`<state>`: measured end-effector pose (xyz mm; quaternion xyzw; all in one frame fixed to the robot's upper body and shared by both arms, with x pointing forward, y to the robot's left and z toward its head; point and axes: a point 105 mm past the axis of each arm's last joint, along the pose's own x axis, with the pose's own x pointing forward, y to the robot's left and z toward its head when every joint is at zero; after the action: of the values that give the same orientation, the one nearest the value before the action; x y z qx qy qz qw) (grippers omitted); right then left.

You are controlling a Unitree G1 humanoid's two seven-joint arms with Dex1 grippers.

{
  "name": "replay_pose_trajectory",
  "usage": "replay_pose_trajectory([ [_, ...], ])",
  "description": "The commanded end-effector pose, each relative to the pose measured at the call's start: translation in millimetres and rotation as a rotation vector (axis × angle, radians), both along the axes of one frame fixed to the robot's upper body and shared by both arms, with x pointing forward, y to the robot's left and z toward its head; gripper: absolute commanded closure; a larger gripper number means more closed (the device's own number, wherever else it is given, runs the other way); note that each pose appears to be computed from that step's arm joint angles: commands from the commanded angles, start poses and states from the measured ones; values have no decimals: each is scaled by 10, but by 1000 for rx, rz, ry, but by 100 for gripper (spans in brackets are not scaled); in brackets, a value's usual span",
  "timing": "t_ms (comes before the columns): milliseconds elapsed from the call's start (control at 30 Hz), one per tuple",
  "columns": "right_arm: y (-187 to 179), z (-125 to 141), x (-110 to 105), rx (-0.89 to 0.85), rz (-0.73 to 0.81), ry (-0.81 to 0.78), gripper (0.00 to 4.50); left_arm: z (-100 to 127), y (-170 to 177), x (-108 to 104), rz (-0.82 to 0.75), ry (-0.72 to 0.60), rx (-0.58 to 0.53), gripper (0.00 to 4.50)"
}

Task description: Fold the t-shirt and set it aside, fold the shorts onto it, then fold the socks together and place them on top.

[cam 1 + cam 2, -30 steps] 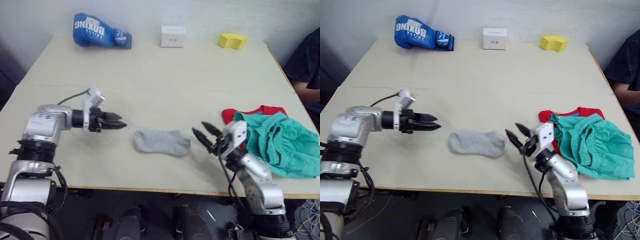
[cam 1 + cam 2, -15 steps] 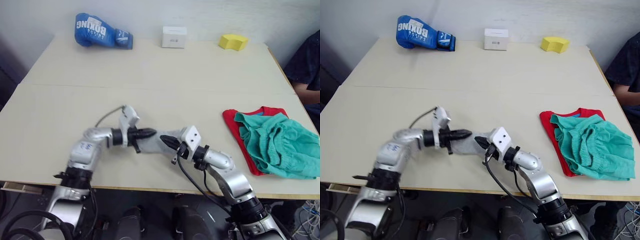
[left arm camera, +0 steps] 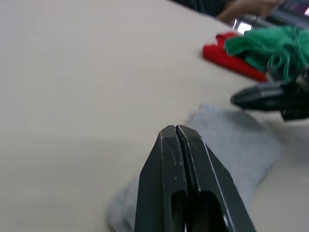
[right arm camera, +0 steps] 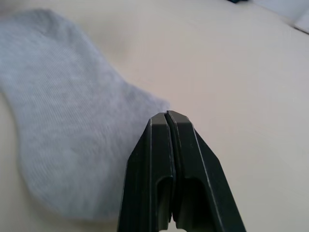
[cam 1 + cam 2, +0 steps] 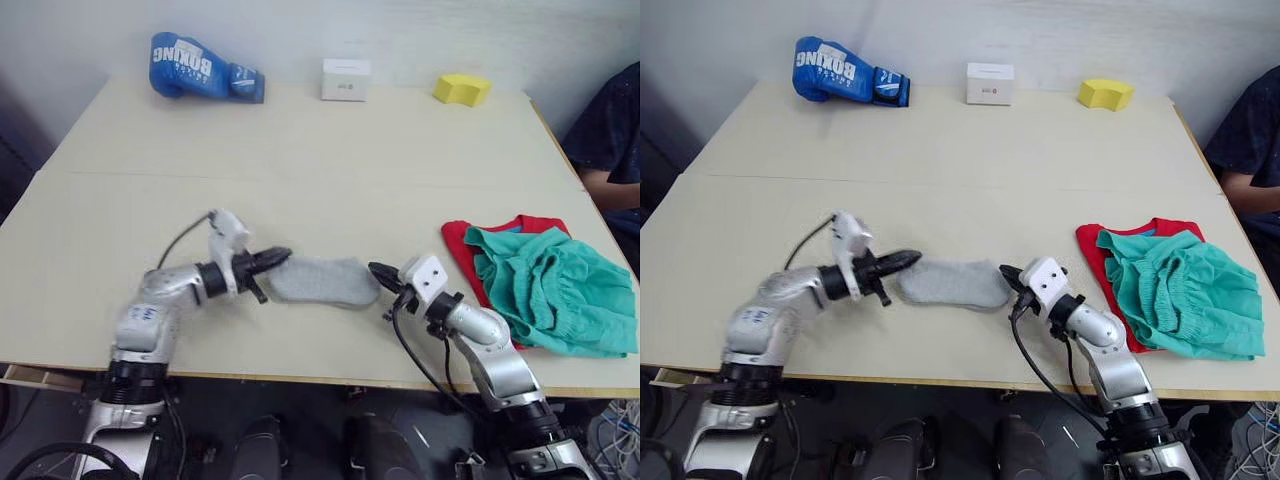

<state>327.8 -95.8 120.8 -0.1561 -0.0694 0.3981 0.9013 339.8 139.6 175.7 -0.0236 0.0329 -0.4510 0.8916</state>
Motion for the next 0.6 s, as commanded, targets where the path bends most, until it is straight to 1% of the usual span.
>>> replay_pose_trajectory([
  [33, 290, 197, -7, -2, 124, -34, 450, 211, 216, 12, 6, 81, -25, 389],
  [67, 380, 195, 17, -3, 147, -28, 450, 121, 263, 15, 11, 199, -2, 359],
  [133, 522, 152, 34, -23, 189, -21, 450, -68, 310, -57, 2, 438, 32, 297],
  [167, 580, 80, 29, -65, 213, -15, 450, -118, 292, -107, -26, 505, 33, 260],
  [233, 626, -5, 17, -127, 240, -29, 450, -153, 263, -126, -35, 568, 17, 193],
  [300, 640, -75, 18, -166, 245, -36, 450, -284, 306, -4, 73, 598, 51, 131],
  [367, 648, -172, 7, -199, 254, -29, 450, -396, 294, 11, 95, 620, 84, 65],
  [400, 639, -225, 3, -214, 254, -23, 450, -422, 269, -5, 86, 663, 59, 35],
  [433, 619, -276, -3, -226, 253, -15, 450, -485, 240, -69, 76, 765, 49, 2],
  [467, 588, -317, -4, -230, 243, -3, 450, -571, 244, -107, 96, 834, 89, 2],
  [500, 555, -348, -9, -232, 234, 4, 450, -604, 225, -117, 98, 856, 96, 2],
  [600, 493, -384, -24, -235, 219, 14, 450, -576, 118, -106, 76, 862, 76, 2],
])
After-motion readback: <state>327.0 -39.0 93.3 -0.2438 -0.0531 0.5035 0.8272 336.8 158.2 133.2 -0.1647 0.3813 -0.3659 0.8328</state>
